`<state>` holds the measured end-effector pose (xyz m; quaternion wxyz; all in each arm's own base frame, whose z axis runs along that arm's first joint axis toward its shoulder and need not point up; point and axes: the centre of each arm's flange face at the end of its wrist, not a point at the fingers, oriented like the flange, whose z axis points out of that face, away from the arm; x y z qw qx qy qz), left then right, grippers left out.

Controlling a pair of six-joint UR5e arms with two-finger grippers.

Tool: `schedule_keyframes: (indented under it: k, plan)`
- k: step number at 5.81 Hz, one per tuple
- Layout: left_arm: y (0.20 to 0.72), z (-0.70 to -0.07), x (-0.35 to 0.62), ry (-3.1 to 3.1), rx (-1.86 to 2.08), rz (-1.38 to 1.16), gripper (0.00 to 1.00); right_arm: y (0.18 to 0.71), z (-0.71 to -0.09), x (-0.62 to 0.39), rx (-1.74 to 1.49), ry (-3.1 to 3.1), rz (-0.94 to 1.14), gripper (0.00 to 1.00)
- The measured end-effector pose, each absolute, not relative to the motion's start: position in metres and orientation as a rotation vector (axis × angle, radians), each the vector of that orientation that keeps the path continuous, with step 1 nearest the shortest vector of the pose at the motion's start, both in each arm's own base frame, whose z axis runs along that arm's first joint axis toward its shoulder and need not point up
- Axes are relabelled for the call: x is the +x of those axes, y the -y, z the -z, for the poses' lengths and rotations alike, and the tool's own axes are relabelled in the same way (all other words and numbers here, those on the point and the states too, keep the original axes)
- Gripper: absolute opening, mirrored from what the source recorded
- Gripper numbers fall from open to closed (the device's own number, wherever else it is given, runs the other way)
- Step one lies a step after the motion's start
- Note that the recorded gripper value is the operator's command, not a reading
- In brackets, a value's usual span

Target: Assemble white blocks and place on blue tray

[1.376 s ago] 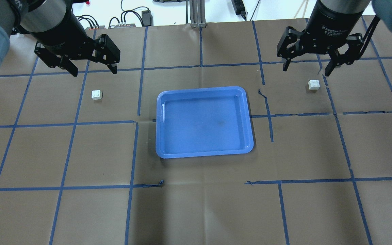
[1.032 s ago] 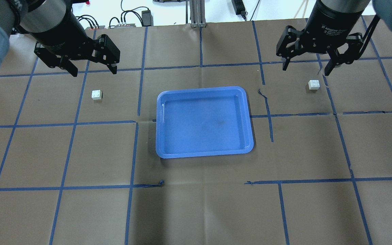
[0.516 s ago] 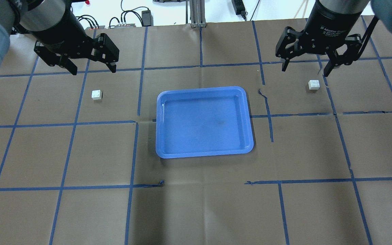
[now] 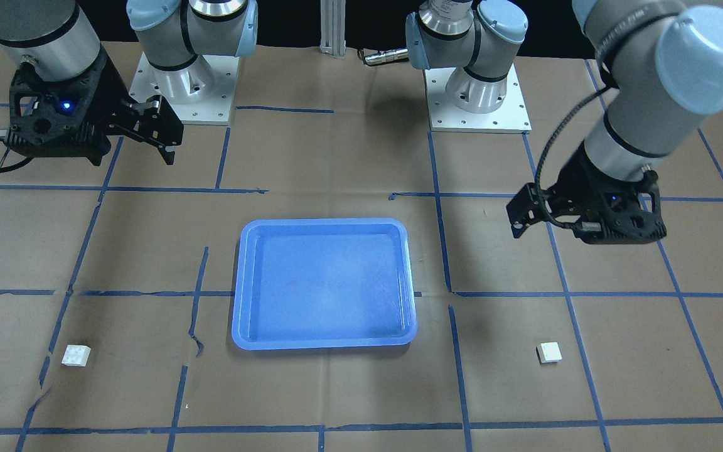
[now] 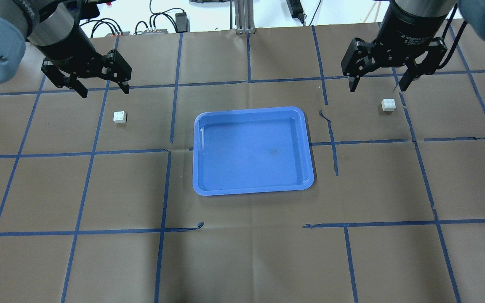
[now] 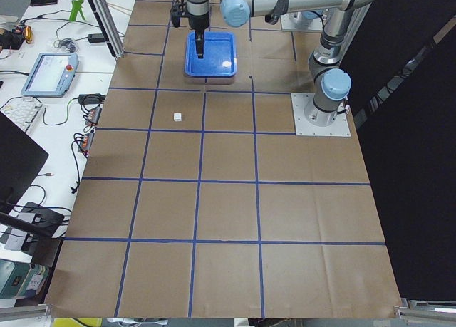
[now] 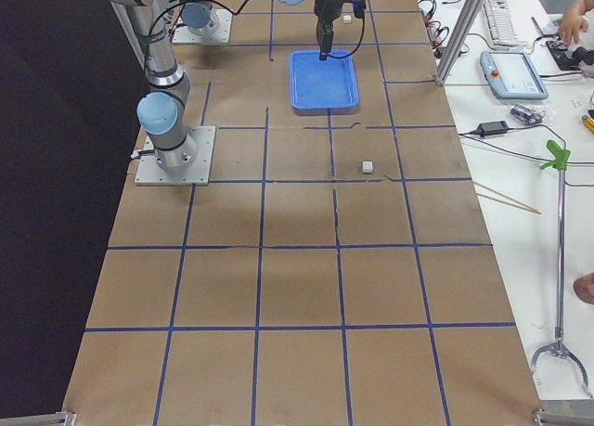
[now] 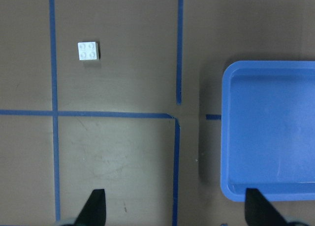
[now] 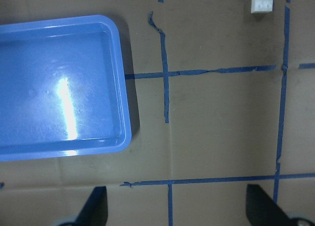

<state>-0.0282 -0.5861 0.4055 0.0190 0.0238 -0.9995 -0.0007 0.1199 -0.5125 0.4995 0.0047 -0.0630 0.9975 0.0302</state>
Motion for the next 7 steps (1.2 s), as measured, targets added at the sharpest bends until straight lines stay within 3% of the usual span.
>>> schedule_keyframes:
  k: [4, 5, 7]
  plan:
    - [0.676, -0.216, 0.039, 3.112, 0.119, -0.075, 0.99, 0.545, -0.479, 0.071, -1.163, -2.887, -0.072, 0.99]
    - [0.675, -0.189, 0.040, 3.112, 0.121, -0.045, 0.91, 0.557, -0.472, 0.051, -1.444, -2.758, -0.046, 0.99]
    - [0.673, -0.173, 0.039, 3.115, 0.117, -0.029, 0.19, 0.582, -0.457, -0.010, -1.911, -2.467, 0.002, 1.00]
